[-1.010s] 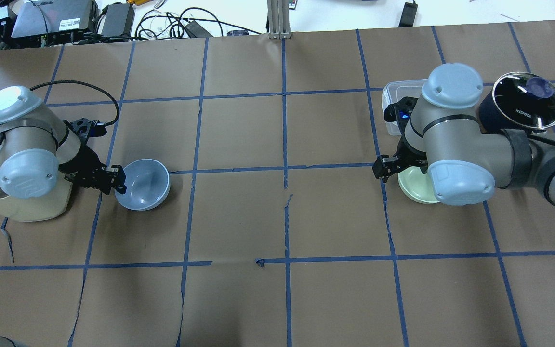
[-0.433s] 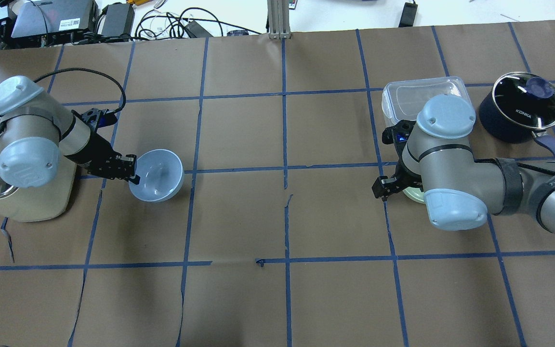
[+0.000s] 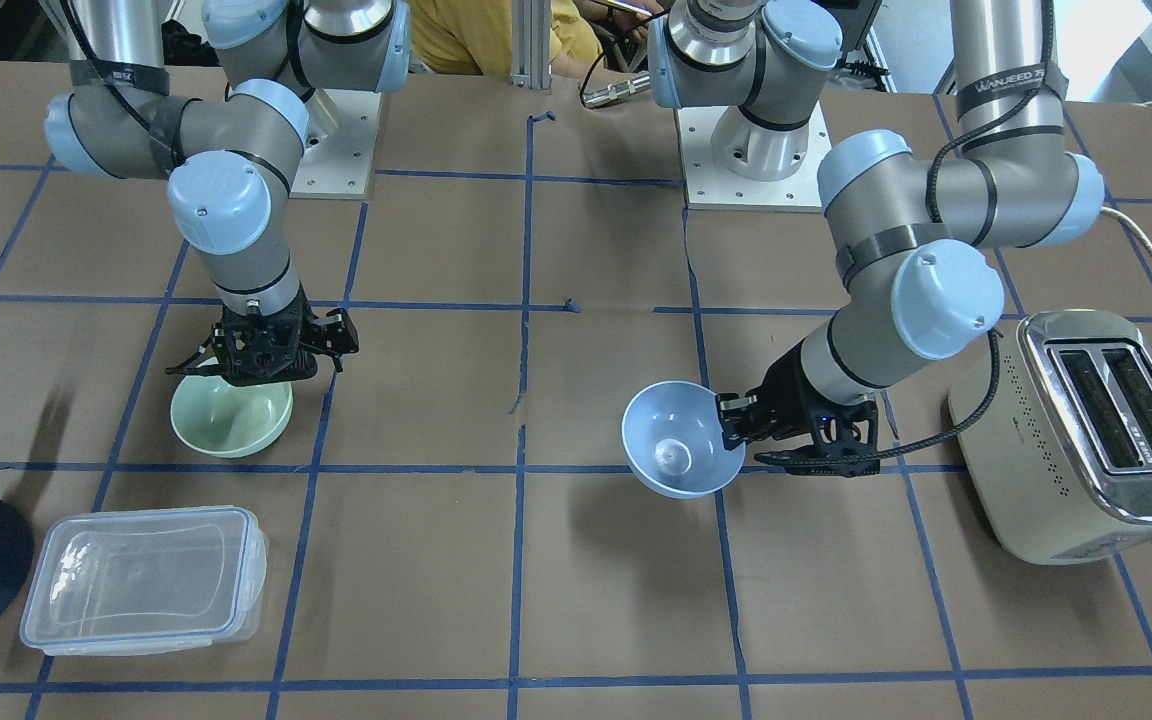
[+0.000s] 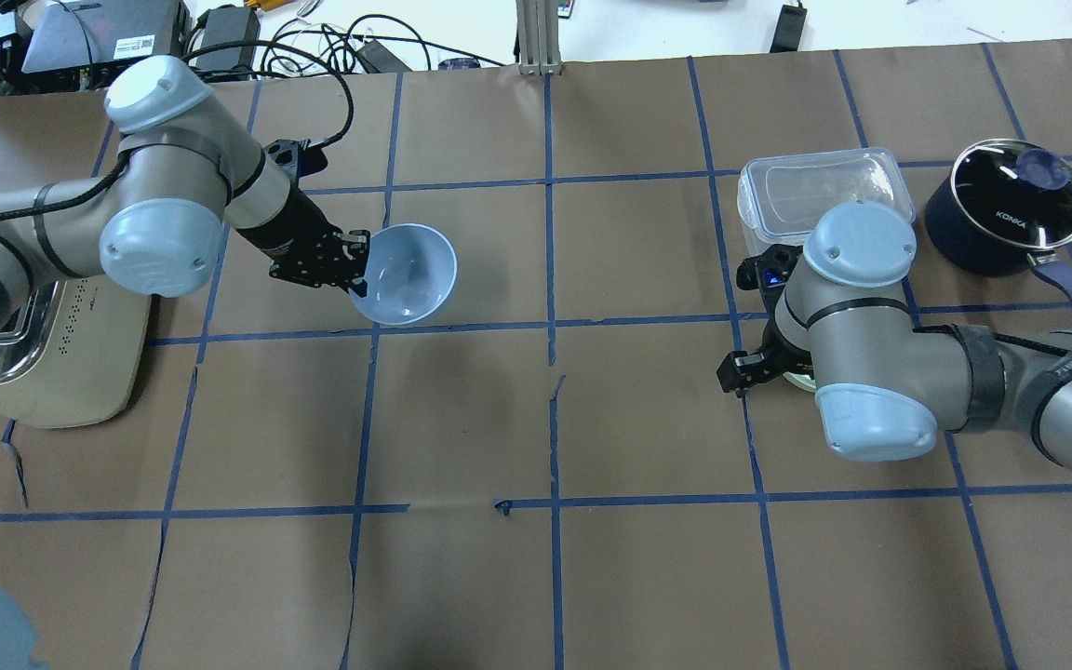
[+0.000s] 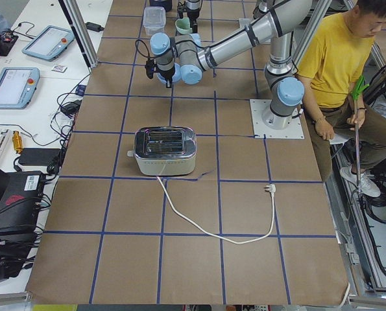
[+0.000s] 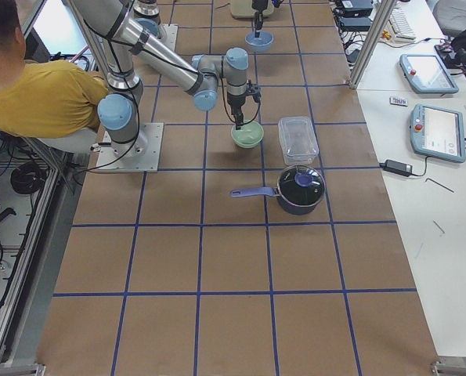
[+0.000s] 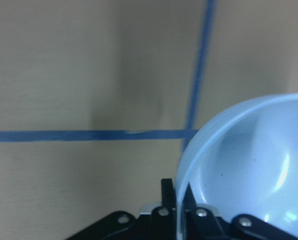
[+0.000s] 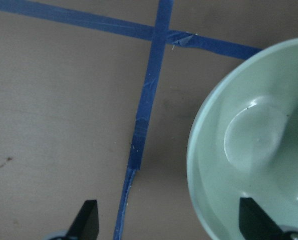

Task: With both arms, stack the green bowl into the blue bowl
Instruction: 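Lift blue bowl with left gripper toward table center while right holds green bowl, then set blue bowl down at center, release, retract left arm while right lifts green bowl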

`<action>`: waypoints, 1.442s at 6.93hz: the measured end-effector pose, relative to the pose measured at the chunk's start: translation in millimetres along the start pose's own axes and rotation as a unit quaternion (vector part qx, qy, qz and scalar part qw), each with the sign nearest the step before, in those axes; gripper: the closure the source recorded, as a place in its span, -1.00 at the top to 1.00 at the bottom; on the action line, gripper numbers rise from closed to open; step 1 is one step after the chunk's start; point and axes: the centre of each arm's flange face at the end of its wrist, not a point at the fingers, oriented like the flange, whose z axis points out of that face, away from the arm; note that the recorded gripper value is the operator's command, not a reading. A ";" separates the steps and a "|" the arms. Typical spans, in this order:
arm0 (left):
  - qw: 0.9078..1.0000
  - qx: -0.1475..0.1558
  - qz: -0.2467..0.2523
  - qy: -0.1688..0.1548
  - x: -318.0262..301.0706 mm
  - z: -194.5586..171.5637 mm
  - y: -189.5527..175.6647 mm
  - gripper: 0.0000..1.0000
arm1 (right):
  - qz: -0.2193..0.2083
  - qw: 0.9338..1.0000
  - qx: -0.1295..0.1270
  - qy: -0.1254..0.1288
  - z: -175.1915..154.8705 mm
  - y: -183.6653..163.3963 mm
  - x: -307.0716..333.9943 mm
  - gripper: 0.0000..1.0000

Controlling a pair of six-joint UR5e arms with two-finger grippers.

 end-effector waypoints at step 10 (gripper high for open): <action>0.999 -0.012 -0.048 -0.003 148.8 86.8 12.7 0.29 | 0.000 1.000 0.012 0.002 0.5 -4.3 1.7 -1.00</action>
